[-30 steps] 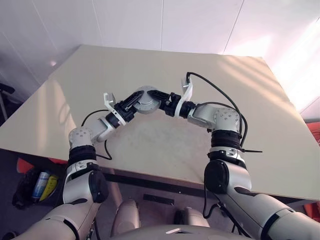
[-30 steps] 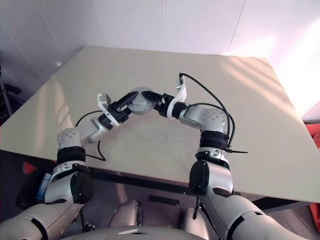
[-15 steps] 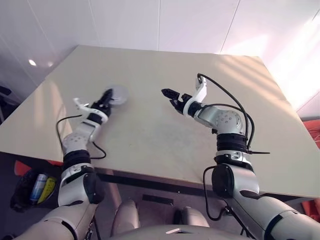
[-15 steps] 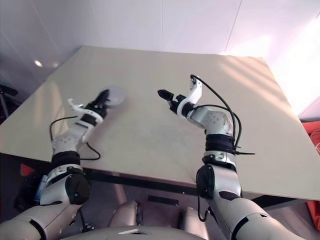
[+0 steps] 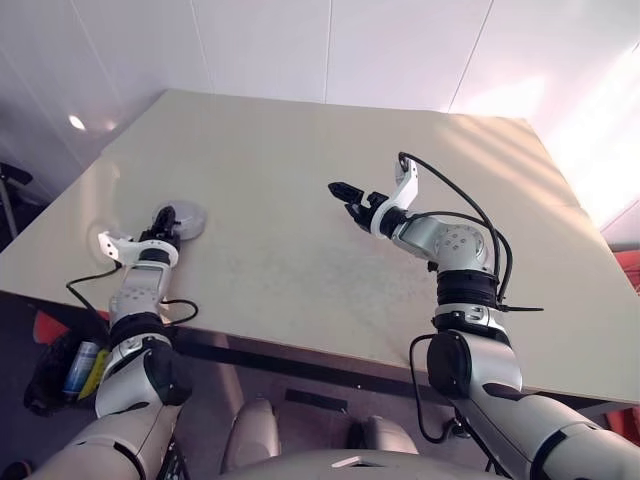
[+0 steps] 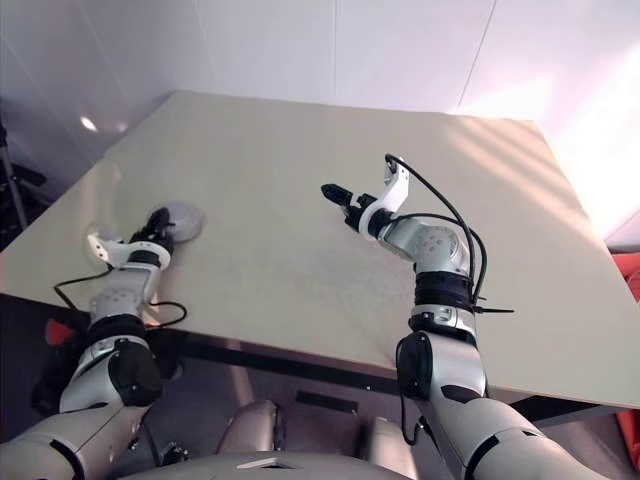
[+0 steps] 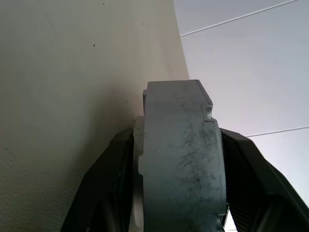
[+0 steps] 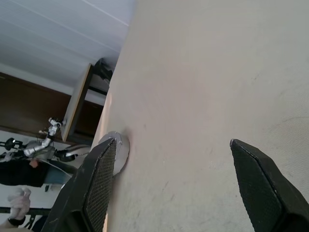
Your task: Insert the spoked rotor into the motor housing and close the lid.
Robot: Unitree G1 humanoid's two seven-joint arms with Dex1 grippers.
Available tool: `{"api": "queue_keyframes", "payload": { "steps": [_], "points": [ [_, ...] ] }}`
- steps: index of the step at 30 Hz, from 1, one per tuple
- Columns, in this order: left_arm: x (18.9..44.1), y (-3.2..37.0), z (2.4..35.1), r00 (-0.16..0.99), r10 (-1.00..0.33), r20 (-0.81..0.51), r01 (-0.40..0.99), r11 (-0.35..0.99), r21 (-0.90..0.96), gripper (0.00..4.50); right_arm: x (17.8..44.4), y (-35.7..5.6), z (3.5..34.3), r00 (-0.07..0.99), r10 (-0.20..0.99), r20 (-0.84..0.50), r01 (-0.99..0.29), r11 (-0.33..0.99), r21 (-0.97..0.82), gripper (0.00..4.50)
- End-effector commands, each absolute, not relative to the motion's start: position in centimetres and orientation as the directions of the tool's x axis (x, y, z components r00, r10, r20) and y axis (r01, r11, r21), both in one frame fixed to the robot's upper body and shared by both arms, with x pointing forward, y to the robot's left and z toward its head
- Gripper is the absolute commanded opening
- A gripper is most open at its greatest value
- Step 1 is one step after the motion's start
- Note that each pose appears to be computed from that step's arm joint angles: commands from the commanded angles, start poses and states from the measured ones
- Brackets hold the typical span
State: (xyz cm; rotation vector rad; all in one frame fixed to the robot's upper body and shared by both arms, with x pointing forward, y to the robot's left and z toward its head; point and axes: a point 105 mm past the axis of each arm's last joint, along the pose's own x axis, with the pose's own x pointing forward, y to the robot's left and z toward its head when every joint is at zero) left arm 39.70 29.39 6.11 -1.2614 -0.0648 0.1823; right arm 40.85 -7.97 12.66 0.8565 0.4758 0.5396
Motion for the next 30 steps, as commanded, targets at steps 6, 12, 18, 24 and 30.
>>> {"api": "queue_keyframes", "payload": {
  "steps": [6, 12, 18, 24, 30],
  "points": [
    [40.3, 30.7, 7.9, 0.976, 0.218, -0.014, -0.095, 0.365, -0.926, 4.37, 41.1, -7.8, 13.7, 0.774, 0.616, -0.146, -0.281, 0.54, 0.793, 4.32],
    [39.2, 33.2, 5.6, 0.926, 0.352, -0.14, -0.285, 0.402, -0.87, 4.47, 41.1, -7.8, 13.6, 0.769, 0.621, -0.15, -0.285, 0.543, 0.79, 4.32],
    [35.9, 37.2, 2.4, 0.776, 0.553, -0.303, -0.555, 0.369, -0.745, 4.47, 40.9, -7.4, 13.8, 0.751, 0.646, -0.14, -0.311, 0.533, 0.787, 4.32],
    [34.2, 39.5, 2.5, 0.667, 0.676, -0.313, -0.684, 0.39, -0.616, 4.47, 40.7, -7.2, 13.6, 0.74, 0.658, -0.138, -0.321, 0.527, 0.787, 4.32],
    [33.8, 40.7, 4.3, 0.6, 0.761, -0.247, -0.744, 0.417, -0.521, 4.47, 40.6, -7.0, 13.5, 0.733, 0.667, -0.135, -0.331, 0.523, 0.786, 4.32]
  ]
}}
